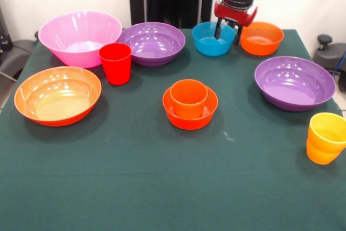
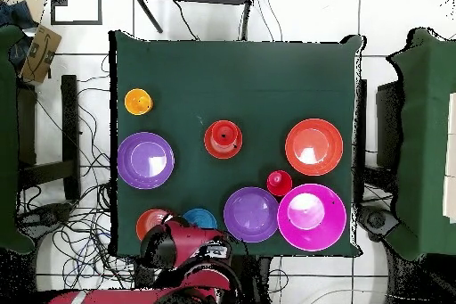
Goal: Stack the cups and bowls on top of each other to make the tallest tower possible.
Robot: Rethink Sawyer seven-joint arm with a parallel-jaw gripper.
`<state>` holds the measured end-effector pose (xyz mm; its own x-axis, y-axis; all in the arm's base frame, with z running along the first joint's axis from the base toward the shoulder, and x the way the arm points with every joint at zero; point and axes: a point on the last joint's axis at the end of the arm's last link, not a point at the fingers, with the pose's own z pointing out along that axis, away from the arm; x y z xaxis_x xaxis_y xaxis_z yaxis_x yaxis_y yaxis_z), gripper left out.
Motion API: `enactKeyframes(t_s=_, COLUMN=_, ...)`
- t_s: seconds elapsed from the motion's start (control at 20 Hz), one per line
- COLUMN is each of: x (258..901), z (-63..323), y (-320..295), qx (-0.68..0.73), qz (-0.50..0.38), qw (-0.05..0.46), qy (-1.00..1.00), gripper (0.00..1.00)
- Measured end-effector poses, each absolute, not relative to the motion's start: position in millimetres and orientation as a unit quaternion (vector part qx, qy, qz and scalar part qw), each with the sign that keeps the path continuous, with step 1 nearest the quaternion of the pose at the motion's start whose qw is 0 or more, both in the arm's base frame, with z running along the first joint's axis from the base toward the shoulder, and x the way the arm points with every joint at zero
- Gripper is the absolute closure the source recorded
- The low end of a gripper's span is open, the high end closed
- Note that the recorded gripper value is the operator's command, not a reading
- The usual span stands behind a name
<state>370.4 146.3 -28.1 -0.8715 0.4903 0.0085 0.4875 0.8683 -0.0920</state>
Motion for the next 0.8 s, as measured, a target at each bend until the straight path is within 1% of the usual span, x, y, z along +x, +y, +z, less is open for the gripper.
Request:
enactKeyframes(t_s=0.25, x=362.6, z=-36.6, y=143.7, qx=-0.254, qz=0.047, qw=0.023, qy=-0.966, gripper=0.00)
enactKeyframes(t_s=0.3, x=361.4, z=-38.1, y=143.3, qx=-0.254, qz=0.048, qw=0.023, qy=-0.966, gripper=1.00)
enactKeyframes(t_s=0.6, x=362.4, z=-38.0, y=137.4, qx=-0.256, qz=0.052, qw=0.015, qy=-0.965, gripper=1.00)
enactKeyframes(t_s=0.8, x=368.6, z=-31.4, y=133.8, qx=-0.259, qz=0.053, qw=0.006, qy=-0.964, gripper=1.00)
